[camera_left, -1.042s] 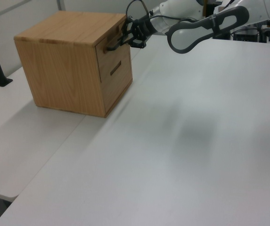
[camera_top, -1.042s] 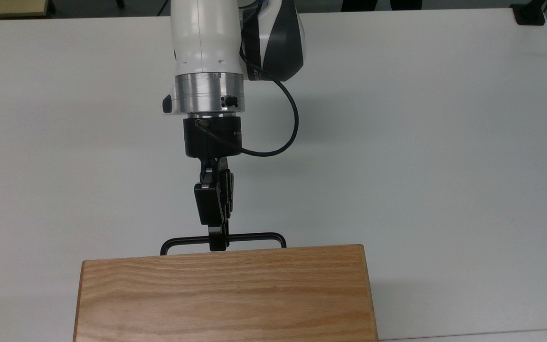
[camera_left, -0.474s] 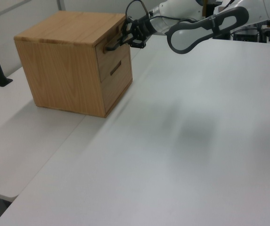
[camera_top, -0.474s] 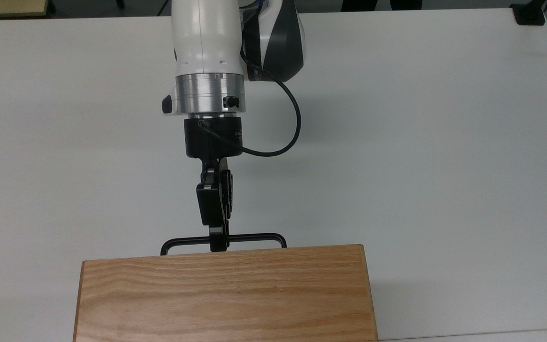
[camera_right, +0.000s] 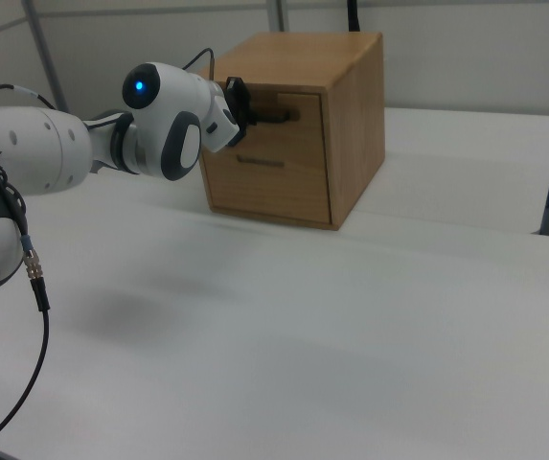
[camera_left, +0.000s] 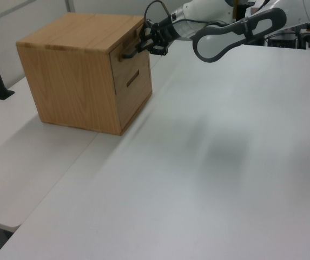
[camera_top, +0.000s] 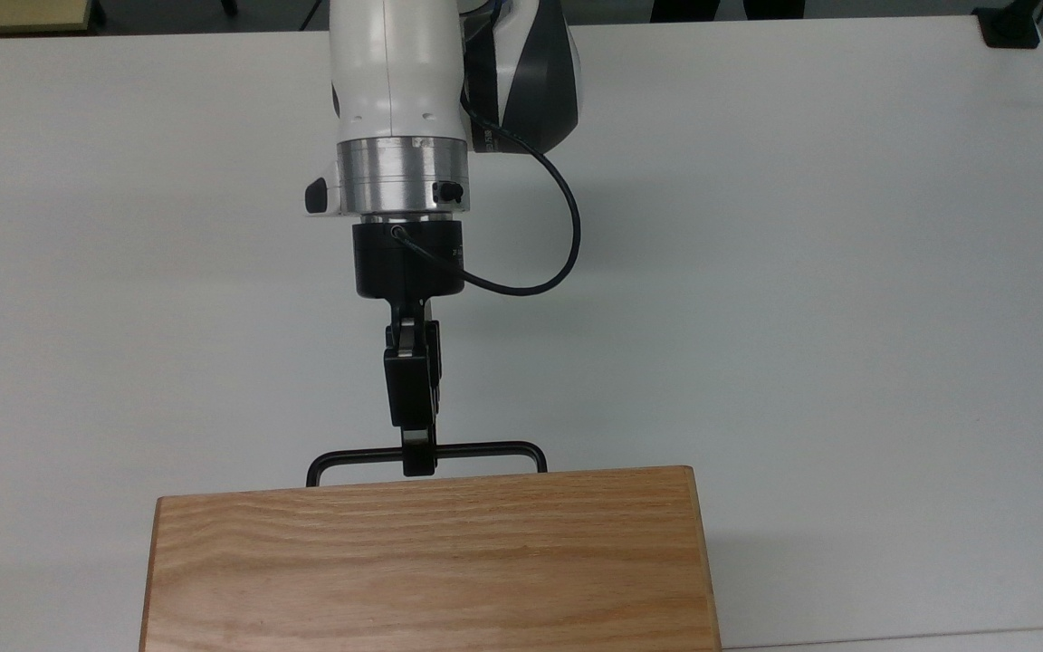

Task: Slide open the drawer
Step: 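Pull the handle outward, sliding the upper drawer out of the cabinet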

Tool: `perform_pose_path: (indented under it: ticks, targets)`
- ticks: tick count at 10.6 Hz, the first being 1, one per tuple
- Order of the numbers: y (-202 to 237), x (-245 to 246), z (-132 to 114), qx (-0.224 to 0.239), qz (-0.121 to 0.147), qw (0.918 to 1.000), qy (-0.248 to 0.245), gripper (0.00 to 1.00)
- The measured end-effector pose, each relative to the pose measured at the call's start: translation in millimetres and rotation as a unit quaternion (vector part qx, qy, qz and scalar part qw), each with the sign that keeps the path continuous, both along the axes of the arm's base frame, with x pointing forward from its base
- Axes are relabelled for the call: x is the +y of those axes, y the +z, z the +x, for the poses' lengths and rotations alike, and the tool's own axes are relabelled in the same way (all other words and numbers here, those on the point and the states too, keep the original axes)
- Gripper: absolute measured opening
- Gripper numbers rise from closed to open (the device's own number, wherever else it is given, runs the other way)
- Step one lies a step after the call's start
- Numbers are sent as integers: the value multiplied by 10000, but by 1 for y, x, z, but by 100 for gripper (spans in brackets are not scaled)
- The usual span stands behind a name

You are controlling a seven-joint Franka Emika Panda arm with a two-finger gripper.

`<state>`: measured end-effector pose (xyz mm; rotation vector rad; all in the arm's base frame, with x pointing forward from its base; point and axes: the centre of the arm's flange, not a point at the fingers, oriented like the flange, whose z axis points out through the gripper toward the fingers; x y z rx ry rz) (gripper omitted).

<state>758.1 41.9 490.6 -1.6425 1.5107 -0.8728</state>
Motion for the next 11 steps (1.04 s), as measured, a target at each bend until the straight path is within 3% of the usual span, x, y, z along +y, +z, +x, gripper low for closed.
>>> perform_pose_path:
  ticks: [5,11]
  targets:
    - [5,-2,-32,210,-32,9998,-4,17]
    - [18,-10,-131,761,-122,9970,-25,17]
